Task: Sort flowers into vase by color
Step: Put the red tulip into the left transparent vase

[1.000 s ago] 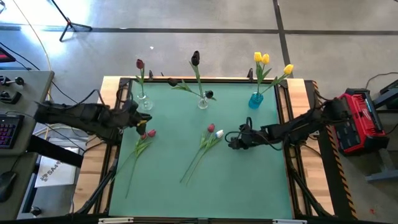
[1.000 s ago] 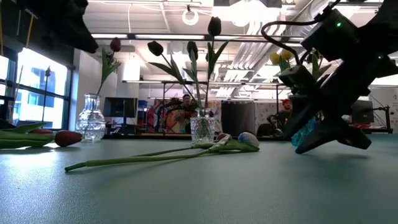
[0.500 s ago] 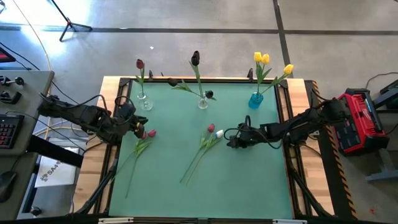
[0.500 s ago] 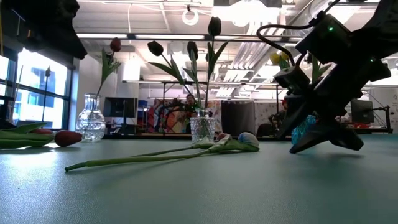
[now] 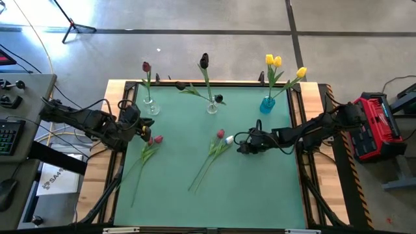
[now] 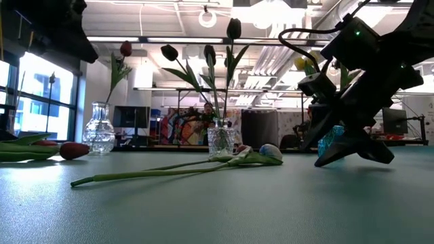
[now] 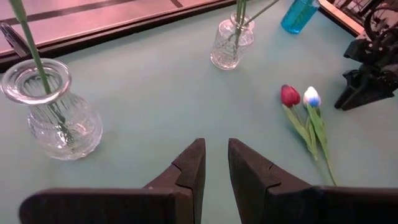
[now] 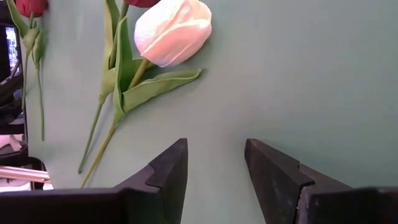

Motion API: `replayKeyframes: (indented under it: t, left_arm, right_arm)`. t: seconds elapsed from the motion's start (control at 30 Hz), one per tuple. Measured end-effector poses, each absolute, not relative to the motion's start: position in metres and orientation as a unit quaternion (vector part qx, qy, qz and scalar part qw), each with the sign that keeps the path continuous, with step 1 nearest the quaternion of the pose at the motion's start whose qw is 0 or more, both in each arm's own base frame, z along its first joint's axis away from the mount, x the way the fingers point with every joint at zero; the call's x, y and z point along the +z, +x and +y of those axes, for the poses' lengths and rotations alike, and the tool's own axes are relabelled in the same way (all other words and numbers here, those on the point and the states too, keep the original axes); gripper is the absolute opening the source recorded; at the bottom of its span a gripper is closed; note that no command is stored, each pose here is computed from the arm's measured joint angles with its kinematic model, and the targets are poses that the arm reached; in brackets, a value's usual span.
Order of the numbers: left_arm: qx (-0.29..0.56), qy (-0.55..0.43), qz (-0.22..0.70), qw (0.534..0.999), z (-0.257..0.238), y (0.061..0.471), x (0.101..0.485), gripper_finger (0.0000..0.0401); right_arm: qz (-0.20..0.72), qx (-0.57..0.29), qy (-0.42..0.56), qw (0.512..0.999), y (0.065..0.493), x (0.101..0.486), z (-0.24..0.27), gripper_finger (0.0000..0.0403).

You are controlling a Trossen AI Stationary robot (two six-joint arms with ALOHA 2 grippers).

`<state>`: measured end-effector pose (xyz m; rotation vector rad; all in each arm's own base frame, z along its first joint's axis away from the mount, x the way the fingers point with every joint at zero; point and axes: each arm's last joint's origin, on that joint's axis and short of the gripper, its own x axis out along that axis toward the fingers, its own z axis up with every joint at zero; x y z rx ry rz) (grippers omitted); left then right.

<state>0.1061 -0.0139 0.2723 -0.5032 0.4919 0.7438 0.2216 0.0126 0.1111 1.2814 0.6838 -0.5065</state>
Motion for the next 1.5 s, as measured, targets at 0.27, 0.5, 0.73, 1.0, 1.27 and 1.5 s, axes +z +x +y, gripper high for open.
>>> replayKeyframes:
  t: [0.27, 0.5, 0.73, 1.0, 1.27, 1.5]
  left_arm:
    - [0.36, -0.243, 0.226, 0.872, -0.014, 0.107, 0.273, 0.0055]
    - [0.362, -0.242, 0.223, 0.872, -0.014, 0.107, 0.274, 0.0055]
    - [0.366, -0.244, 0.215, 0.872, -0.013, 0.107, 0.274, 0.0055]
    - [0.374, -0.23, 0.204, 0.875, -0.007, 0.107, 0.29, 0.0055]
    - [0.385, -0.215, 0.203, 0.874, 0.0, 0.106, 0.301, 0.0056]
    - [0.388, -0.221, 0.209, 0.87, 0.004, 0.106, 0.302, 0.0066]
  right_arm:
    - [0.311, -0.222, 0.583, 0.718, 0.222, 0.112, 0.013, 0.0156]
    - [0.308, -0.215, 0.586, 0.718, 0.223, 0.113, 0.014, 0.0156]
    - [0.308, -0.215, 0.586, 0.718, 0.223, 0.113, 0.014, 0.0156]
    - [0.308, -0.214, 0.587, 0.718, 0.223, 0.113, 0.014, 0.0156]
    - [0.305, -0.219, 0.588, 0.717, 0.223, 0.113, 0.013, 0.0155]
    - [0.306, -0.217, 0.589, 0.716, 0.223, 0.113, 0.013, 0.0155]
